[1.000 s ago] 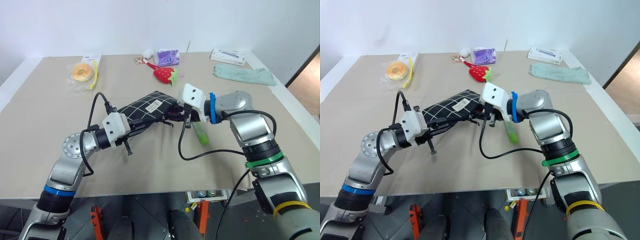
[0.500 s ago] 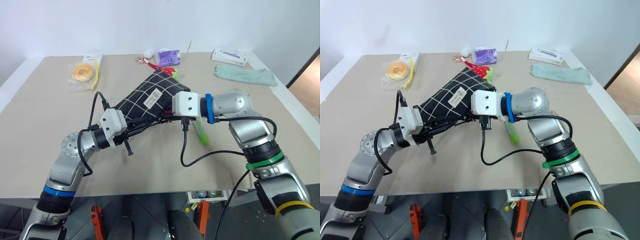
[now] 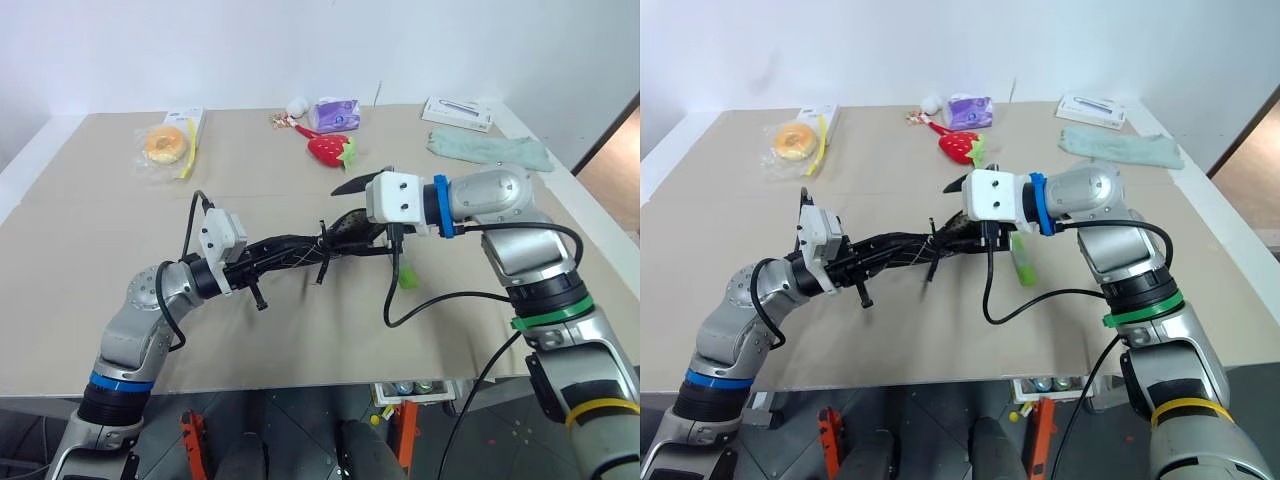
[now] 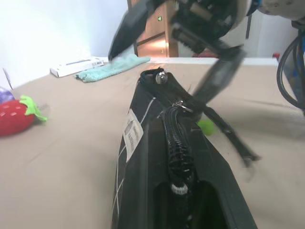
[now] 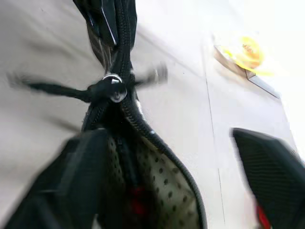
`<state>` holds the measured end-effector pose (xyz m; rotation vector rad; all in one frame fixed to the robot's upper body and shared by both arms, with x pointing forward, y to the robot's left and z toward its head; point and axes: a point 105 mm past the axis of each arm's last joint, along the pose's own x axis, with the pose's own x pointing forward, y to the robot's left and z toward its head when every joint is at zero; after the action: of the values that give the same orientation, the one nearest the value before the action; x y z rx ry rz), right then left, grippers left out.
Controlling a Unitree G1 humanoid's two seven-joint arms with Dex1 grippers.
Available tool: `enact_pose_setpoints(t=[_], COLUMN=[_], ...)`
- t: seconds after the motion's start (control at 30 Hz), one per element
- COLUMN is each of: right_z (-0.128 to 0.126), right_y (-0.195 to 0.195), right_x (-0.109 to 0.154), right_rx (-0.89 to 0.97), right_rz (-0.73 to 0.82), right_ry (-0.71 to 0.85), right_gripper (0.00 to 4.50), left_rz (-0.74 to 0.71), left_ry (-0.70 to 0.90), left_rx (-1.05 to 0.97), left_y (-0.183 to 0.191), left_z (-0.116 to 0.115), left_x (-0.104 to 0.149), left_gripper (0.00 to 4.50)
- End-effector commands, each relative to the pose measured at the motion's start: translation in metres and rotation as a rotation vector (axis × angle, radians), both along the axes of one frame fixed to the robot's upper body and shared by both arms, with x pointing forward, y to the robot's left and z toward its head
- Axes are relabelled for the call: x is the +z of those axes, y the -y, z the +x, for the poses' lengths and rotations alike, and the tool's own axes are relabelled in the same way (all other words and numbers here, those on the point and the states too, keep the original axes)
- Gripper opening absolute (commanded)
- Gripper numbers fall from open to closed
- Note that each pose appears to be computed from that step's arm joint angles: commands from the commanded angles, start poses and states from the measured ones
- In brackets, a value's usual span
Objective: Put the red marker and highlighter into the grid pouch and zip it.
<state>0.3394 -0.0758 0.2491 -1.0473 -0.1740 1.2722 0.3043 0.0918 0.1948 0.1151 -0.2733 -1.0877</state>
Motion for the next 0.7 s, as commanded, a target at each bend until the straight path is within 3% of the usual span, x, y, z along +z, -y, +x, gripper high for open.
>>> enact_pose_setpoints(t=[0.03,0.17,0.27,0.37,0.47,0.7], right_z=[-0.012,-0.015,0.008,0.02,0.012,0.005], right_y=[0.006,0.025,0.057,0.08,0.081,0.092], right_x=[0.033,0.053,0.05,0.022,-0.02,-0.071], right_rx=[0.016,-0.055,-0.303,-0.58,-0.782,-1.151], right_rz=[0.035,0.153,0.22,0.325,0.381,0.499], right_ry=[0.034,-0.074,-0.111,-0.282,-0.415,-0.445], right_gripper=[4.45,4.45,4.45,4.45,4.45,4.45], left_rz=[-0.05,-0.076,-0.077,-0.08,-0.08,-0.072], left_ry=[0.024,0.019,0.021,0.022,0.018,0.012], left_rx=[0.016,0.059,0.096,0.103,0.1,0.094], left_y=[-0.006,-0.014,-0.022,-0.023,-0.023,-0.022], left_z=[0.0,0.006,0.008,0.007,0.004,0.004], left_x=[0.014,0.018,0.017,0.017,0.016,0.015], left_gripper=[0.0,0.0,0.0,0.0,0.0,0.0])
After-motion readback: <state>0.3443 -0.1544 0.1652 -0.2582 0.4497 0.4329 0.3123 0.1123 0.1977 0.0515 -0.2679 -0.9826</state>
